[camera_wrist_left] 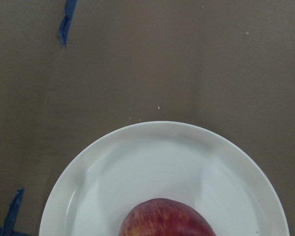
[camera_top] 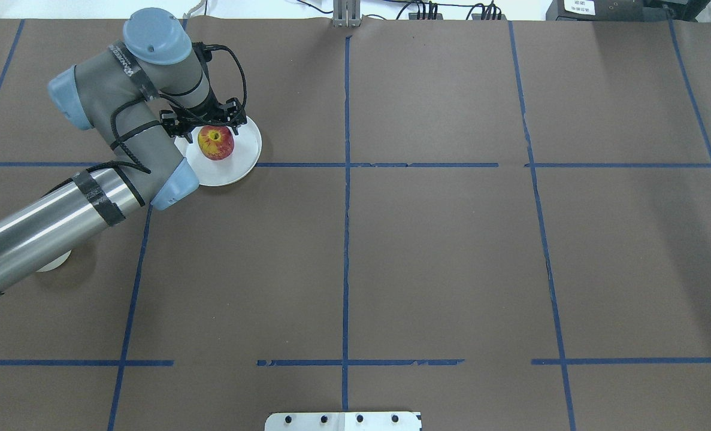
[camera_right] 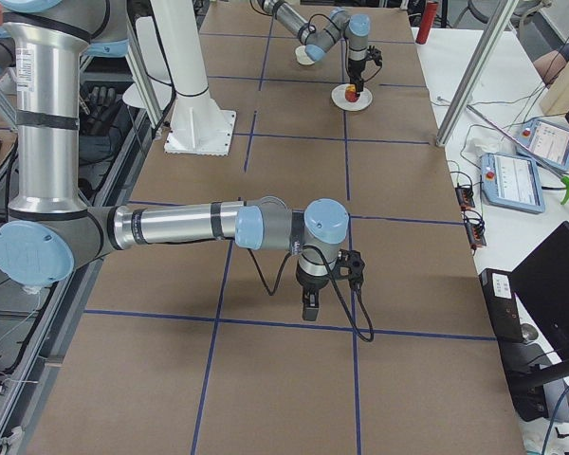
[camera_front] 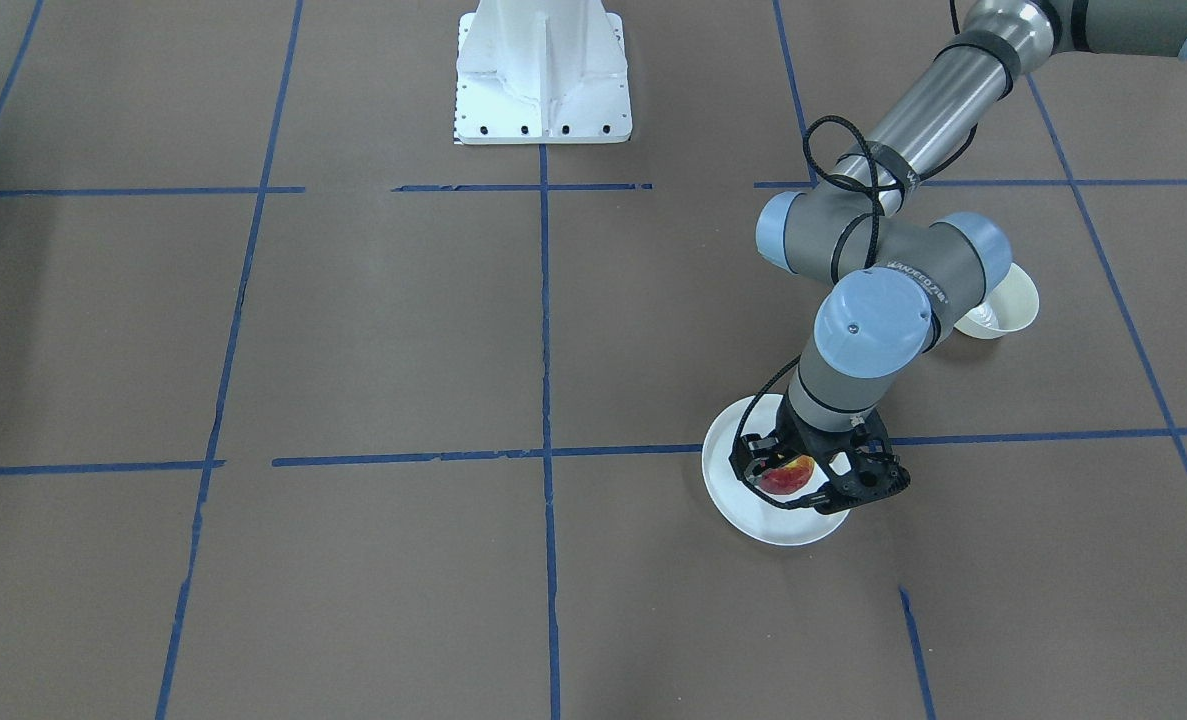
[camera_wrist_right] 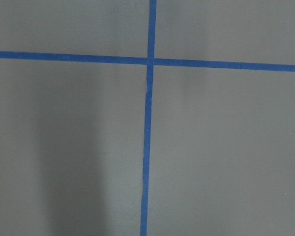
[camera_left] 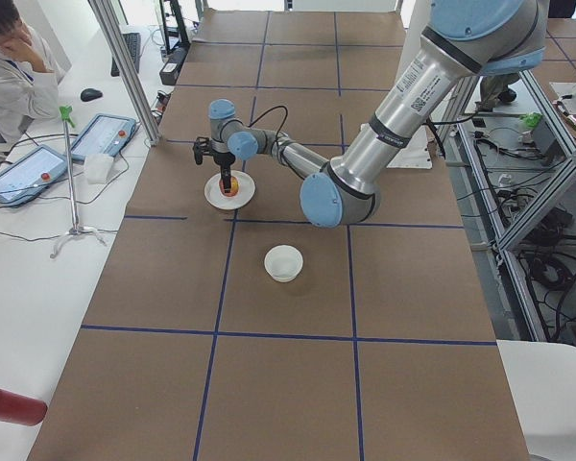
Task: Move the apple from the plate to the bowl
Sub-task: 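Lower the left gripper and close it around the apple, then lift the apple with the left gripper and carry it over the white bowl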
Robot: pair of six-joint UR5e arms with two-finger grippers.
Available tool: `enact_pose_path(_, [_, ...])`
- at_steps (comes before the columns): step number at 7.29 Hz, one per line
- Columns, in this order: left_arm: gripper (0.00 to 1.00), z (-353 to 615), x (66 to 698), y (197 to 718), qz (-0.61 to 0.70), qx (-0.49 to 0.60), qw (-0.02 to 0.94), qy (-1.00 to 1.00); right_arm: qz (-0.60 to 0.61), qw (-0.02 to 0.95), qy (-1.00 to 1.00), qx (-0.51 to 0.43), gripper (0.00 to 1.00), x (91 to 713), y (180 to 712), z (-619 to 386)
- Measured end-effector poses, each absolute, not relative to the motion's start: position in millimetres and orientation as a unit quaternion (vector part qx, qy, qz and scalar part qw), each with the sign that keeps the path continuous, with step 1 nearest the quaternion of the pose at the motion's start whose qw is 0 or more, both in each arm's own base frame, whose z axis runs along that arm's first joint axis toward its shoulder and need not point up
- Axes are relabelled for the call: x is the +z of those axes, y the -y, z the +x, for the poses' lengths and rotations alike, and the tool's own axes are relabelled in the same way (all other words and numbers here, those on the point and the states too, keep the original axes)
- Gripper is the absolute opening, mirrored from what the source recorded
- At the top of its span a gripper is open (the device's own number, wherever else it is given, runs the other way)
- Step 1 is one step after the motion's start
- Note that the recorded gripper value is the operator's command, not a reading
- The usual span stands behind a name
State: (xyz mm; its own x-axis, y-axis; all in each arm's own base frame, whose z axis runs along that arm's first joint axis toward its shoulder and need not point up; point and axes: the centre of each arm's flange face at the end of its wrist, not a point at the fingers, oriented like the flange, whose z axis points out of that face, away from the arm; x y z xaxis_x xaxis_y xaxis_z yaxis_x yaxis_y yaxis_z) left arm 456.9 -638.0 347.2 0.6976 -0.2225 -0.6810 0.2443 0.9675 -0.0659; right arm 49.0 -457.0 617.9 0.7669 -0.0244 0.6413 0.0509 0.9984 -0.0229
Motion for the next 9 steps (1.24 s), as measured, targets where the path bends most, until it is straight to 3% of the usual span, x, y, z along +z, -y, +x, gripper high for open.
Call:
enact_pose_path(1, [0.95, 462, 350, 637, 0.017, -0.125, 0.921, -0.368, -0.019, 0.94, 0.341, -0.02, 1.0, 618, 457, 49])
enact_pose_path(2, [0.8, 467, 352, 634, 0.019, -0.123, 0.922, -0.367, -0.019, 0.94, 0.341, -0.02, 1.0, 618, 457, 49])
enact_pose_path(4, [0.0, 472, 353, 631, 0.018, -0.121, 0.922, -0.366, -0.019, 0.94, 0.341, -0.02, 1.0, 618, 457, 49])
enact_pose_path(7, [0.0, 457, 335, 631, 0.023, -0.126, 0.921, -0.368, -0.019, 0.94, 0.341, -0.02, 1.0, 618, 457, 49])
enact_pose_path(9, [0.0, 396, 305, 598, 0.034, -0.136, 0.918, -0.372, -0.019, 0.94, 0.341, -0.02, 1.0, 618, 457, 49])
